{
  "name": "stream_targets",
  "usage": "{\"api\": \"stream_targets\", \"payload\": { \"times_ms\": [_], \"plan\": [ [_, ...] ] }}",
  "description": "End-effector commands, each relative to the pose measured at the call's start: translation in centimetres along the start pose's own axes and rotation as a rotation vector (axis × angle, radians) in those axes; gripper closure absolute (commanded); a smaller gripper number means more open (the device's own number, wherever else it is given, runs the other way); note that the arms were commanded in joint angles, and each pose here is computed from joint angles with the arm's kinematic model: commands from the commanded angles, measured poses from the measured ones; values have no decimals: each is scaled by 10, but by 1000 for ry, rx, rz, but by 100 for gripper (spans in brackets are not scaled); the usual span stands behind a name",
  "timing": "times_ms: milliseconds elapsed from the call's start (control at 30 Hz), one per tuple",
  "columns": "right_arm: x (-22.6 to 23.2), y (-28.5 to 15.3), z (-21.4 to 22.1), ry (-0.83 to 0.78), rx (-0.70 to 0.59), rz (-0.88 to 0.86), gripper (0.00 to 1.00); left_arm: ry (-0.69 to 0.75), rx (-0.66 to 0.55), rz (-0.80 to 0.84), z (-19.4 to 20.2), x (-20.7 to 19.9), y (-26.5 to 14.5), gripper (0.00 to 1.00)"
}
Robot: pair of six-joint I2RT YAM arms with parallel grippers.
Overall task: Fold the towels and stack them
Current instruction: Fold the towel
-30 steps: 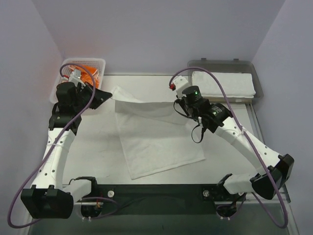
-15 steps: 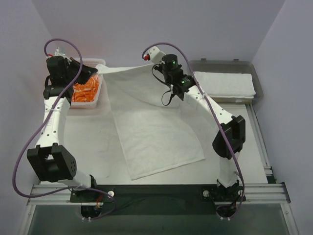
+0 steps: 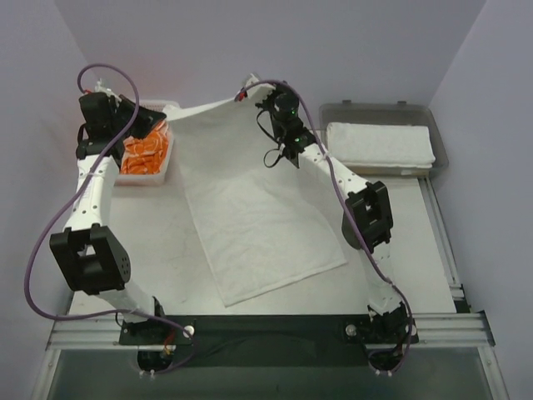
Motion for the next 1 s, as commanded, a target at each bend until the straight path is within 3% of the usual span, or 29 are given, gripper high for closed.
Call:
{"api": "stream_targets", "payload": {
  "times_ms": [0, 200, 633, 833, 967],
  "plan": [
    [-99, -2, -16, 73, -71, 313, 100, 82, -76, 133, -26, -40, -20, 100],
    [-132, -7, -34, 109, -155, 376, 100, 96, -87, 167, -24, -49, -34, 100],
    [-126, 0, -19, 70, -171, 373, 99, 95, -86, 182, -22, -53, -46, 100],
    [-101, -3, -3, 32, -115, 311, 99, 60, -61, 170, -11, -40, -48, 100],
    [-55, -17, 28, -19, -33, 253, 100, 32, -28, 123, 5, -16, -49, 100]
  ]
}}
Point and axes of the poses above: each gripper's point midway between its finger pads, its own y axis out along the fingers, its own x axis along the line the jaws close on, z = x × y, the point moved 3 cm from there along -y, back along the fingers, and after that the axes turned 10 degrees about -y, right-handed, at the moved point
